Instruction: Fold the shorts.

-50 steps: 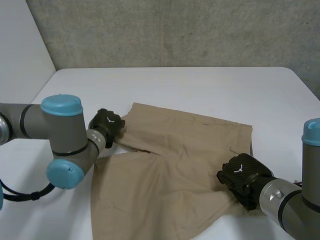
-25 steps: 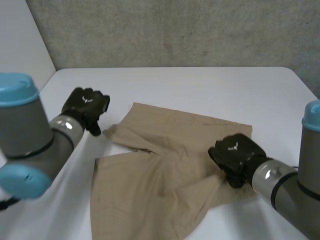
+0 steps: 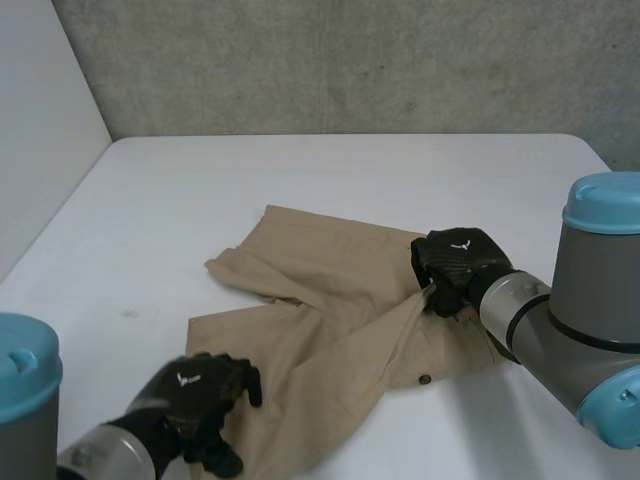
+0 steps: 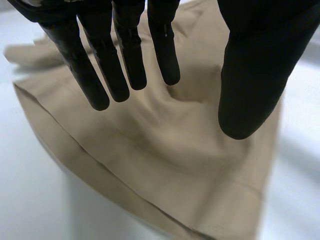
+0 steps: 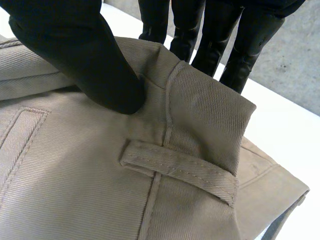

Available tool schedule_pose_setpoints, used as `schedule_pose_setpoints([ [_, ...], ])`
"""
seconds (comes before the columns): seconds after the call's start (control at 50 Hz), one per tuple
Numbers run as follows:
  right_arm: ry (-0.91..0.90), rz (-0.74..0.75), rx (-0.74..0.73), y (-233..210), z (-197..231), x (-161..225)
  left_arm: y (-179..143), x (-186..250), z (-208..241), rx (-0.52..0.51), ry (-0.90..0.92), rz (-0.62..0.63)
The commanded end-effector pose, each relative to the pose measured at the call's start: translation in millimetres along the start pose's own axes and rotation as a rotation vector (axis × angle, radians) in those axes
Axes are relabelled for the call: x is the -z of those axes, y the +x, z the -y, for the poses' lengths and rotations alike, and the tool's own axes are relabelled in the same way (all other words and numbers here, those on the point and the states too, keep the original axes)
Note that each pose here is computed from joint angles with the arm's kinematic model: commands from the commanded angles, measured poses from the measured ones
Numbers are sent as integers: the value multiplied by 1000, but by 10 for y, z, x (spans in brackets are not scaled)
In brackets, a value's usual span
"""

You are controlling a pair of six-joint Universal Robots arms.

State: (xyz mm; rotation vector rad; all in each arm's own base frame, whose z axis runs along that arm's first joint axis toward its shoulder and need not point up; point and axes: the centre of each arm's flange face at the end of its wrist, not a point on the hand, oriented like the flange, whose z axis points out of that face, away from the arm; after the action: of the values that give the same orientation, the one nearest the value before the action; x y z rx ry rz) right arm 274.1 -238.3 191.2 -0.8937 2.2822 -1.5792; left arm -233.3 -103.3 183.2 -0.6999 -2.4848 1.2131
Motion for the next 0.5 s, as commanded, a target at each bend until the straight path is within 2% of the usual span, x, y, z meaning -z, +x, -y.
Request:
schedule_pose_setpoints([
  [0.02, -4, -1, 2, -1, -19, 3, 107, 90, -107, 52, -47, -29],
  [0.12, -5, -1, 1, -2, -20, 8, 201, 149, -187, 19, -52, -45],
  [0.3, -8, 1, -1, -7, -26, 22, 141, 7, -307, -14, -83, 70],
  [0.5, -4, -4, -3, 7, -14, 27, 191, -135, -353, -35, -86, 67],
])
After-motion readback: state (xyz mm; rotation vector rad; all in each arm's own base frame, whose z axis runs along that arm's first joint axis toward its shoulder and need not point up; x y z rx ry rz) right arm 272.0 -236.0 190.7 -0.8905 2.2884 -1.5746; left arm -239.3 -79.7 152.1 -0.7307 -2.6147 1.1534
